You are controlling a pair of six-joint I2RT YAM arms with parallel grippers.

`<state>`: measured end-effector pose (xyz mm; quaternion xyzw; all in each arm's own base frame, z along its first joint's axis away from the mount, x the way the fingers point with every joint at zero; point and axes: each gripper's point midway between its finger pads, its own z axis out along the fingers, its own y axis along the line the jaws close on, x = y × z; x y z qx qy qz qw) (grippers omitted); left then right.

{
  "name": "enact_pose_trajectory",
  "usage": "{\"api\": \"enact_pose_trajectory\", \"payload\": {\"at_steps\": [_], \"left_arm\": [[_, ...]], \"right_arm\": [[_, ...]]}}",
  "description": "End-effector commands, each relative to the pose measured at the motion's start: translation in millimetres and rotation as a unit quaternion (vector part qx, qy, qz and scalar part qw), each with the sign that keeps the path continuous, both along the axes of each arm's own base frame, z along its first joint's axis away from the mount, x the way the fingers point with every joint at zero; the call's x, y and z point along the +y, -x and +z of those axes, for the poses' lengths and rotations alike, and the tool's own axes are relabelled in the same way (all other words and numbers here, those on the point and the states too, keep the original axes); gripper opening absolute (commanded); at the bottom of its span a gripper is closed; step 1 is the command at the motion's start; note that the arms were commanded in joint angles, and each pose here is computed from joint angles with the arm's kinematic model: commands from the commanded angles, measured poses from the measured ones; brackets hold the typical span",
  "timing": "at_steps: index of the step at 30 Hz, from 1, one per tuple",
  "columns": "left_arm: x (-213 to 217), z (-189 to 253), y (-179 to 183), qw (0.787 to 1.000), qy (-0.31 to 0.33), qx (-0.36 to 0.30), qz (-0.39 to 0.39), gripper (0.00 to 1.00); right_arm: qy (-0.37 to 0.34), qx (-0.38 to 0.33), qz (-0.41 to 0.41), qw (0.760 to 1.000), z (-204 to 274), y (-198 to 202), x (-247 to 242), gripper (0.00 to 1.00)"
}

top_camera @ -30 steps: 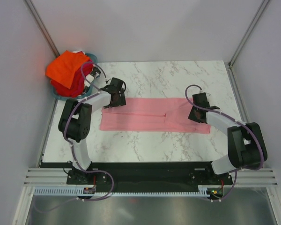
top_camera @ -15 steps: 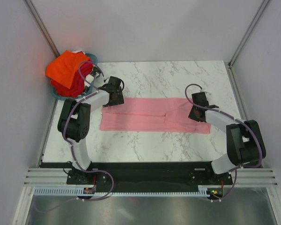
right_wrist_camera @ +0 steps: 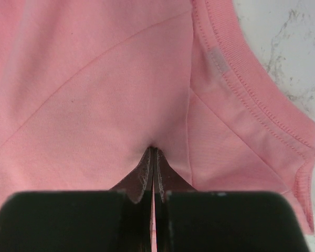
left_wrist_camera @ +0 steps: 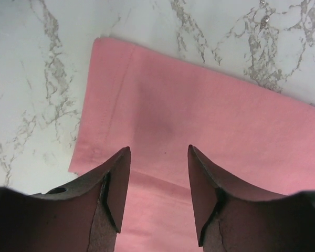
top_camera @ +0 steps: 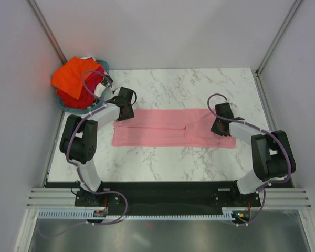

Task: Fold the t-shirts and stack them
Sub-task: Fold the tshirt

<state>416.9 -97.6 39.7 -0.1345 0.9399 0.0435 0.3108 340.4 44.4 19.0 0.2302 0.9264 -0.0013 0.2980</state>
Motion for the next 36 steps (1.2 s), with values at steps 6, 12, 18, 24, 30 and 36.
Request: {"api": "enact_pose_trajectory", "payload": {"at_steps": [6, 12, 18, 24, 30, 36], "left_arm": [[4, 37, -12, 0.997, 0.019, -0.075, 0.023, 0.33], [2, 8, -12, 0.999, 0.014, -0.027, 0.024, 0.02], [1, -17, -9, 0.999, 0.018, 0.01, 0.031, 0.02], [-6, -45, 10, 0.996, 0.038, 0.069, 0.029, 0.02], [-12, -50, 46, 0.994, 0.046, 0.091, 0.029, 0.02], [-49, -51, 98, 0.993, 0.047, 0.109, -0.023, 0.02]], "right_arm": [[-0.009, 0.006, -0.004, 1.0, -9, 4, 1, 0.0], [-0.01, 0.0, -0.003, 1.0, -5, 3, 1, 0.0], [-0.011, 0.008, -0.006, 1.0, -11, 1, 1, 0.0], [-0.022, 0.027, -0.024, 0.999, -28, -12, -3, 0.0], [-0.022, -0.001, -0.036, 0.999, -16, -68, 0, 0.0], [-0.02, -0.018, -0.033, 0.999, -5, -123, 4, 0.0]]}}
